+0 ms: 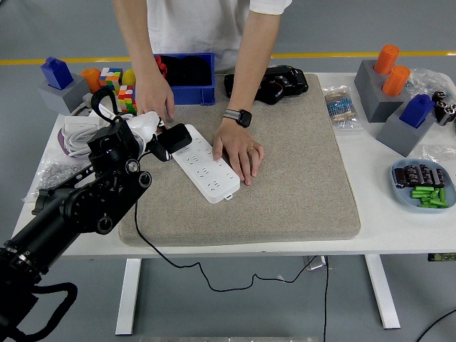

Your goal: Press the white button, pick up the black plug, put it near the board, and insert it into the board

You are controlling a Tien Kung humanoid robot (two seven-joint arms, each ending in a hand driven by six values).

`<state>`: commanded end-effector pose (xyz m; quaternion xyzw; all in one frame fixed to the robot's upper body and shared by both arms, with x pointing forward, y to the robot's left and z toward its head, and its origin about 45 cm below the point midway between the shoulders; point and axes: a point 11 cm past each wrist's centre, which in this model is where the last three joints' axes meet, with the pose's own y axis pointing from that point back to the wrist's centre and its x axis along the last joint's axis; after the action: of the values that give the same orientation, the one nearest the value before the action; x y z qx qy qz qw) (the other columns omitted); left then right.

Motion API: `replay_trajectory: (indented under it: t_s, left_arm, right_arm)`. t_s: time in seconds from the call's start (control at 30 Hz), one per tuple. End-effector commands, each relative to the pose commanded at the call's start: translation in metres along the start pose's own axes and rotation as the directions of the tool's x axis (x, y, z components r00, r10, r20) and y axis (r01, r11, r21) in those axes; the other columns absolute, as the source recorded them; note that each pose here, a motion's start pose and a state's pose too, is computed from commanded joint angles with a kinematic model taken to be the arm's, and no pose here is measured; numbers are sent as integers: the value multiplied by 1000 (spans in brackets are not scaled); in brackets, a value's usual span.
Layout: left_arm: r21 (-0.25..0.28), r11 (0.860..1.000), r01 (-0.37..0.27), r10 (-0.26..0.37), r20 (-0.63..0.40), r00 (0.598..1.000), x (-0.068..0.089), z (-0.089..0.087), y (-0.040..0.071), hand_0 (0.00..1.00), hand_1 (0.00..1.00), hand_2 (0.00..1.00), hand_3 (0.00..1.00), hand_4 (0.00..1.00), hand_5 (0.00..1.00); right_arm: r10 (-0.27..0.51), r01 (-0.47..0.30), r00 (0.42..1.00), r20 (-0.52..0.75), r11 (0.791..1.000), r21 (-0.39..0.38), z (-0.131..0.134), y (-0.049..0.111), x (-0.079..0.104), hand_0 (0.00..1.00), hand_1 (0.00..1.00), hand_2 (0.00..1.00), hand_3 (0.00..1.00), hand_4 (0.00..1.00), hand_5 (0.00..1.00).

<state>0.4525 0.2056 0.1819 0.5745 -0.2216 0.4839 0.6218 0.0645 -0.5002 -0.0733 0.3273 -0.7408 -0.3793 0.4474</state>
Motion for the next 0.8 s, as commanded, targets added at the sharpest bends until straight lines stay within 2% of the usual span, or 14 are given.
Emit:
replay_trajectory:
  t_s: [0.2,0.8]
  left_arm:
    - [4,1000,24,-24,18,1000,-9,-1,-1,62,119,201,534,471,2]
    - [29,999,22,-23,28,999,-7,-4,-6,59,116,199,528,463,2]
  right_arm:
    - [-2,2,1000,3,1000,0,0,0,-1,632,549,531,534,640,305]
    - [-3,3,1000,8,1000,-1,0,0,-2,632,548,533,534,641,306]
